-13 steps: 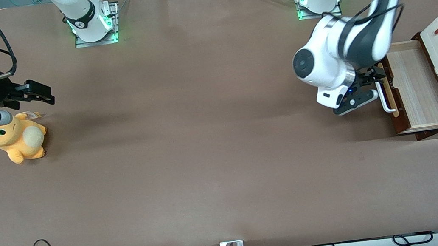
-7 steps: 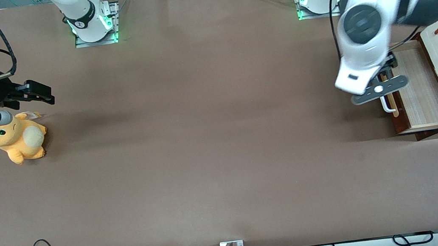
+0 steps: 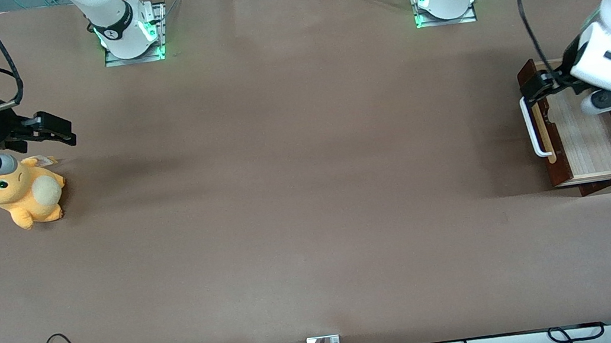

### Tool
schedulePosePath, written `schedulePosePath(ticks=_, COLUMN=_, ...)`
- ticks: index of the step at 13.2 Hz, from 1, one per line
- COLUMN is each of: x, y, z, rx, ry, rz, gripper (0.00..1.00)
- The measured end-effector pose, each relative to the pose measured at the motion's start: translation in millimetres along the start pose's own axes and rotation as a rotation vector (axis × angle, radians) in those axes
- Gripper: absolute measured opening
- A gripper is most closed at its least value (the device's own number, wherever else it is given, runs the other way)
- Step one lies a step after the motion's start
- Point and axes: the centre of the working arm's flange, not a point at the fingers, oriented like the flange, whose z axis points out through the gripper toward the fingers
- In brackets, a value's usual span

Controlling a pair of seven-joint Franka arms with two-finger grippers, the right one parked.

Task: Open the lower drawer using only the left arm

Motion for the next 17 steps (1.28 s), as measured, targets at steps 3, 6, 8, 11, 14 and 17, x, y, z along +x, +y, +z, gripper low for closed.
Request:
schedulePosePath(ticks=3, x=-4, y=-18, z=0, rx=-0.006, ry=0.033, rz=0.049, gripper=1.0)
schedulePosePath(ticks=6, x=-7, y=-20, z=1, rx=-0.008, ry=0.038, rz=0.058, gripper=1.0)
schedulePosePath(ticks=8, x=-7, y=-21, z=-1, rx=-0.008, ry=0.042, rz=0.063, gripper=1.0)
schedulePosePath(ticks=11, x=-8, y=-21, z=-3, rx=-0.009, ry=0.045, rz=0.064, gripper=1.0)
schedulePosePath(ticks=14, x=-7, y=-21, z=-7, rx=-0.01, ry=0.057, rz=0.064, gripper=1.0)
schedulePosePath(ticks=17, x=-7, y=-21, z=-11, rx=-0.012, ry=0.068, rz=0.063, gripper=1.0)
